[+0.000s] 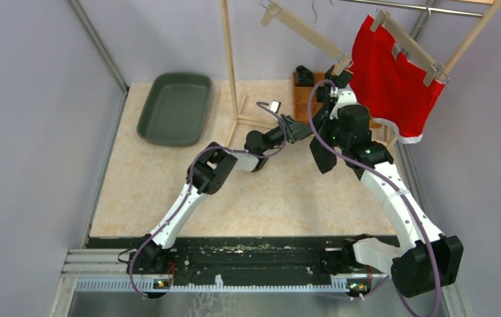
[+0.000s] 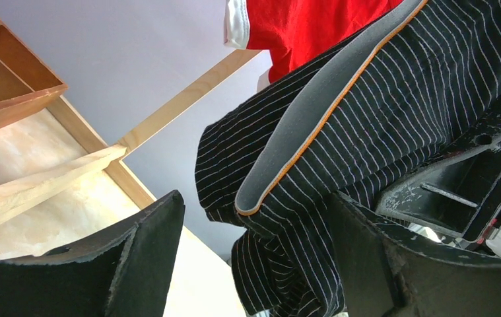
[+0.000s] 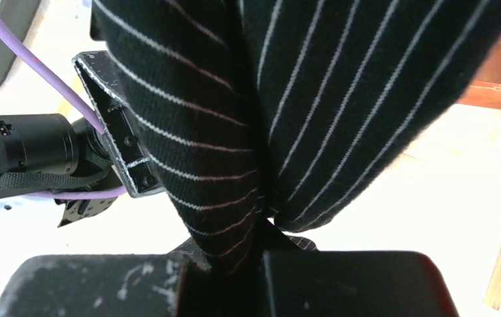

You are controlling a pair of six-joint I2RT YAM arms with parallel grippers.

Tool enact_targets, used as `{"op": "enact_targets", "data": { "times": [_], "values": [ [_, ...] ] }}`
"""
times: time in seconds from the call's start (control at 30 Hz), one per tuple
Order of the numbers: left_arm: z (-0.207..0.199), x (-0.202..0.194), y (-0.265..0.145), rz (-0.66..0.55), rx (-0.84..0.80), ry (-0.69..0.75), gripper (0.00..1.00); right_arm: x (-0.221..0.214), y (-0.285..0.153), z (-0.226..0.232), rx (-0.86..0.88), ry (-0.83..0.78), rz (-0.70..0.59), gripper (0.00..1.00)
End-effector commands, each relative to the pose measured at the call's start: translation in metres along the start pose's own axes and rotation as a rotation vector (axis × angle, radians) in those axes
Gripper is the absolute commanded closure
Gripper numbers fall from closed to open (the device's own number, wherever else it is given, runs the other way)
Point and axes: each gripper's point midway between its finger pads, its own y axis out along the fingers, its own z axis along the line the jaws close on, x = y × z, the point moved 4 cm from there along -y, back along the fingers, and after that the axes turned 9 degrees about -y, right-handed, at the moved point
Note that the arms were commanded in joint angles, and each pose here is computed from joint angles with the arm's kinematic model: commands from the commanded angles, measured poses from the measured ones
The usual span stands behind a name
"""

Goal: Clip the underwear to the hanger
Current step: Adjust the underwear on the hanger.

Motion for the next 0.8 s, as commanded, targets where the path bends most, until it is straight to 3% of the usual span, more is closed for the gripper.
{"op": "enact_targets", "data": {
  "times": [0.0, 0.17, 0.43, 0.5, 0.67, 0.77],
  "values": [
    [-0.0407, 0.0002, 0.0025, -0.031, -0.208, 0.091, 0.19, 0.0141, -0.0069, 0.0008, 0.008, -0.005, -0.068, 1.0],
    [-0.0448, 0.0019, 0.0, -0.063, -0.237, 0.085, 0.3, 0.0135, -0.0065, 0.0005, 0.007, -0.003, -0.066, 1.0],
    [-0.0485, 0.0051, 0.0021, -0.091, -0.249, 0.081, 0.36, 0.0134, -0.0072, 0.0011, 0.01, -0.004, -0.066, 1.0],
    [-0.0489, 0.0054, 0.0025, -0.093, -0.251, 0.079, 0.34, 0.0132, -0.0071, 0.0011, 0.01, -0.003, -0.066, 1.0],
    [-0.0441, 0.0068, -0.0006, -0.106, -0.239, 0.056, 0.15, 0.0137, -0.0087, 0.0003, 0.006, -0.004, -0.067, 1.0],
    [-0.0412, 0.0066, -0.0023, -0.109, -0.233, 0.045, 0.13, 0.0138, -0.0099, 0.0004, 0.006, -0.005, -0.068, 1.0]
  ]
}}
